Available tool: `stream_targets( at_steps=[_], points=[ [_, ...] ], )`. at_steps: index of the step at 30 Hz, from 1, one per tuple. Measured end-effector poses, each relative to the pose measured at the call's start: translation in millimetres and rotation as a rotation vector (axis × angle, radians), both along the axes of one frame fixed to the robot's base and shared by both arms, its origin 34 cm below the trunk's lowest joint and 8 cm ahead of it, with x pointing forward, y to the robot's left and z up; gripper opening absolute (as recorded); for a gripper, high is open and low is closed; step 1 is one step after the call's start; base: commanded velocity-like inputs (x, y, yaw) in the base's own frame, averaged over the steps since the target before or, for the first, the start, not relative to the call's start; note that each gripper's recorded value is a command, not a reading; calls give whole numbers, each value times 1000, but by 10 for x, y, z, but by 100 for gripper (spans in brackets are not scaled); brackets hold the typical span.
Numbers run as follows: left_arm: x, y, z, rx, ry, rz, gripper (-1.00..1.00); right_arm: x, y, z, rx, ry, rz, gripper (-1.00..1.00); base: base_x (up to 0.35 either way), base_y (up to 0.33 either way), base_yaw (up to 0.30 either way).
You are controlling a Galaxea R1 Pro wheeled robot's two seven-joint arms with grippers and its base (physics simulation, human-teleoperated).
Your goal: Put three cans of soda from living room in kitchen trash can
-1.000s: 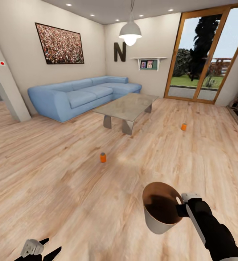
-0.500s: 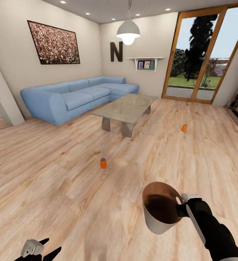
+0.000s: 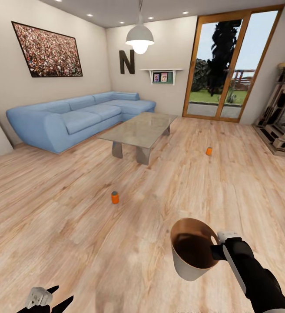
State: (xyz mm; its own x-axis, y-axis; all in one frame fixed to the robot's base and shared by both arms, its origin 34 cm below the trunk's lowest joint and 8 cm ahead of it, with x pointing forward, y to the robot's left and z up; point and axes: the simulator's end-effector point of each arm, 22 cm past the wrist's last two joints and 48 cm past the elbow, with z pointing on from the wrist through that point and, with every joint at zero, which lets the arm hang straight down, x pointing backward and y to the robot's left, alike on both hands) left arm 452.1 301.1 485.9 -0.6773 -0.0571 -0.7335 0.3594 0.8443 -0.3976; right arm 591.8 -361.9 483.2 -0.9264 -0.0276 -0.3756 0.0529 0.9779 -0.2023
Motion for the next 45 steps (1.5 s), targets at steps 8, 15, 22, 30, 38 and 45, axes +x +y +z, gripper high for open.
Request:
stream_targets(
  at_steps=[8, 15, 22, 30, 38, 45],
  points=[
    [-1, 0, -2, 0, 1, 0, 100, 0, 0, 0, 0, 0, 0, -100, 11, 0, -190],
    [-1, 0, -2, 0, 1, 0, 100, 0, -4, 1, -2, 0, 0, -100, 245, 0, -72],
    [-1, 0, -2, 0, 1, 0, 100, 0, -3, 1, -1, 0, 0, -100, 340, 0, -4],
    [-1, 0, -2, 0, 1, 0, 100, -1, -7, 1, -3, 0, 0, -100, 345, 16, 0],
    [-3, 0, -4, 0, 2, 0, 100, 0, -2, 0, -1, 0, 0, -100, 345, 76, 0],
    [-3, 0, -4, 0, 2, 0, 100, 1, 10, -1, 5, -1, -1, -100, 324, 78, -49]
  ],
)
